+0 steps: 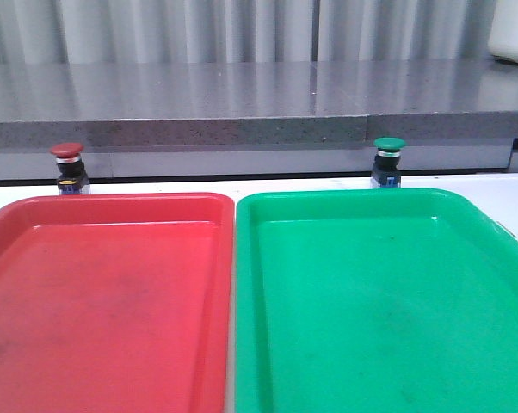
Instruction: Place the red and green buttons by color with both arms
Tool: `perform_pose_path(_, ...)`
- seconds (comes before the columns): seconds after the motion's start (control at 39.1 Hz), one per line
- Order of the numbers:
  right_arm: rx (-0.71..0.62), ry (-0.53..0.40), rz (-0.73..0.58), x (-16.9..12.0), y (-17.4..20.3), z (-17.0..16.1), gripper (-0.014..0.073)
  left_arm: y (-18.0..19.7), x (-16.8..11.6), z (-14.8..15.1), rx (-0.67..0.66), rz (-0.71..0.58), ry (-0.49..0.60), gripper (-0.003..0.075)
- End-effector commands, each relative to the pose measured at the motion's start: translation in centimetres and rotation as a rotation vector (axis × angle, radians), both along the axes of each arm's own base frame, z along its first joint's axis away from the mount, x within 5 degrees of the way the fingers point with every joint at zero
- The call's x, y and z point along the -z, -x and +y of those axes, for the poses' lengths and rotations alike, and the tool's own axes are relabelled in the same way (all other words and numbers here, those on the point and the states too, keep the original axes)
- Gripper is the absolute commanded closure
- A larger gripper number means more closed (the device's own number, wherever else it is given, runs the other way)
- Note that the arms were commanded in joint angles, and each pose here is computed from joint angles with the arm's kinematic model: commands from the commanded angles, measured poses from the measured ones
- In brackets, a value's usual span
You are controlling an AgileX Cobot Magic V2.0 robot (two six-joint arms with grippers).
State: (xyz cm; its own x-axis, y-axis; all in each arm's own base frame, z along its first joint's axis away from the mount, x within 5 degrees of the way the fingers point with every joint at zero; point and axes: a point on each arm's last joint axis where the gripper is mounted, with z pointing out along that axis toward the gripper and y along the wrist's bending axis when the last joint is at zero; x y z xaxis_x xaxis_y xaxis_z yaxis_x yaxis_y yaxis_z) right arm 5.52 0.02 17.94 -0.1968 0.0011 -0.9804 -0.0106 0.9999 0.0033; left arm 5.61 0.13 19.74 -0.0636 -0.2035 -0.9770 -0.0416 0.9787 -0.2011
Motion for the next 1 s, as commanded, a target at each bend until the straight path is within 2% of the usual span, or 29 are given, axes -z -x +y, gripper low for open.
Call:
perform_pose_path(0.0, 0.002, 0.007, -0.113, -1.20, 0.02, 0.00, 0.0704, 0.00, -0.05, 0.03, -0.003, -0.075, 0.008, 0.0740)
perform_pose_path(0.97, 0.001, 0.007, -0.130, -1.35, 0.01, 0.00, 0.0704, 0.00, -0.09, 0.05, -0.005, -0.078, -0.026, 0.0740)
